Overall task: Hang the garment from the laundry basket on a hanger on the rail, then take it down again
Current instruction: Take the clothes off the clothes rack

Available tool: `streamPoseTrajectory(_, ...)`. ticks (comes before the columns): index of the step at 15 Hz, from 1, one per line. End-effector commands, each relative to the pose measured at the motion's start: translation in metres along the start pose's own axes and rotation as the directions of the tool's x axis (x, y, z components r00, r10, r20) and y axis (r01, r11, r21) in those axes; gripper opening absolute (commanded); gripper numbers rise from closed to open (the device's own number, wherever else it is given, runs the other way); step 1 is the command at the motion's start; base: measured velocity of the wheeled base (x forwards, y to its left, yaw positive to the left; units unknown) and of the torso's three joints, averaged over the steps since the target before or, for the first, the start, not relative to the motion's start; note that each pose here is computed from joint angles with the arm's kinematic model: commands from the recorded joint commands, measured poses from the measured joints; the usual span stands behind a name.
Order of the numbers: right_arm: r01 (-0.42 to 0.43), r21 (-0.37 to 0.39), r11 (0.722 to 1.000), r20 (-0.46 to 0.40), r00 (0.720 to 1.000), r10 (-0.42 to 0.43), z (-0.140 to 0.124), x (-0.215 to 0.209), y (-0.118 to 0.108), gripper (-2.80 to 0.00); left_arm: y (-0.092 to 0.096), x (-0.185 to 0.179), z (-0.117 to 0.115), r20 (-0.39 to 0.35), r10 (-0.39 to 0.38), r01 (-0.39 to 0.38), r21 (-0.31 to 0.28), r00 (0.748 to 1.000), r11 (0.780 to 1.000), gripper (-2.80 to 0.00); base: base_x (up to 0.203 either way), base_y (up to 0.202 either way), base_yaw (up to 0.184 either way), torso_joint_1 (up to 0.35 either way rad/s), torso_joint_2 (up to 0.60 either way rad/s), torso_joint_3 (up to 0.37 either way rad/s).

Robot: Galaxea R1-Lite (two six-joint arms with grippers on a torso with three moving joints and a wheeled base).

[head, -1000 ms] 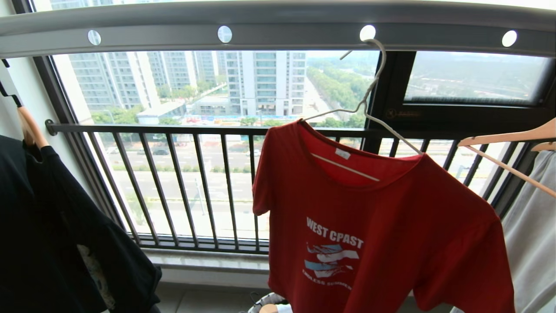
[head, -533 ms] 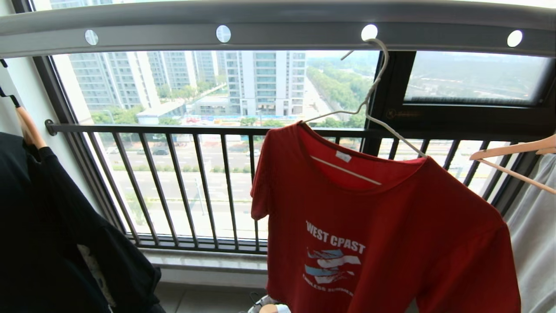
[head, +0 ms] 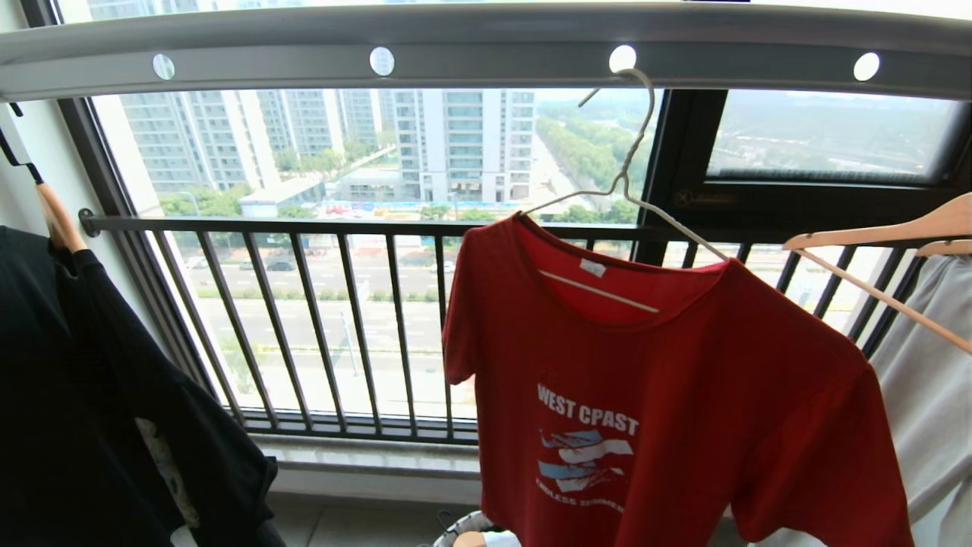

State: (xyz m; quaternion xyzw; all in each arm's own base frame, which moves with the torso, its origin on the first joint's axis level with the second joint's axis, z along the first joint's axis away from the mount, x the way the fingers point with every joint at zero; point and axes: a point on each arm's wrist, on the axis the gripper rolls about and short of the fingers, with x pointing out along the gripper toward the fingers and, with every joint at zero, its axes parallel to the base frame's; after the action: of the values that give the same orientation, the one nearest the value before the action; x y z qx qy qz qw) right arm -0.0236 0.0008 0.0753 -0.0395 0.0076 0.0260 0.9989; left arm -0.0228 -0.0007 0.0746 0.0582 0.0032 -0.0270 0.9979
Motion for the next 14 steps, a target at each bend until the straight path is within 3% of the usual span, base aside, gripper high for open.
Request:
streamPoseTrajectory(1, 0.023, 0.046, 0.999, -0.002, 1.0, -0.023, -0.0002, 0.0, -0.0005, -2.8, 0.0, 0.0, 0.0, 0.0, 0.001, -0.001, -0.035, 1.0, 0.999, -2.8, 0.0, 0.0, 0.0, 0.0, 0.0, 0.0)
streamPoseTrajectory(14, 0.027, 0.052, 0.998, -0.002, 1.0, -0.027, -0.0002, 0.0, -0.0006, -2.8, 0.0003, 0.0, 0.0001, 0.001, 0.009, -0.009, -0.074, 1.0, 0.997, -2.8, 0.0, 0.0, 0.0, 0.0, 0.0, 0.0)
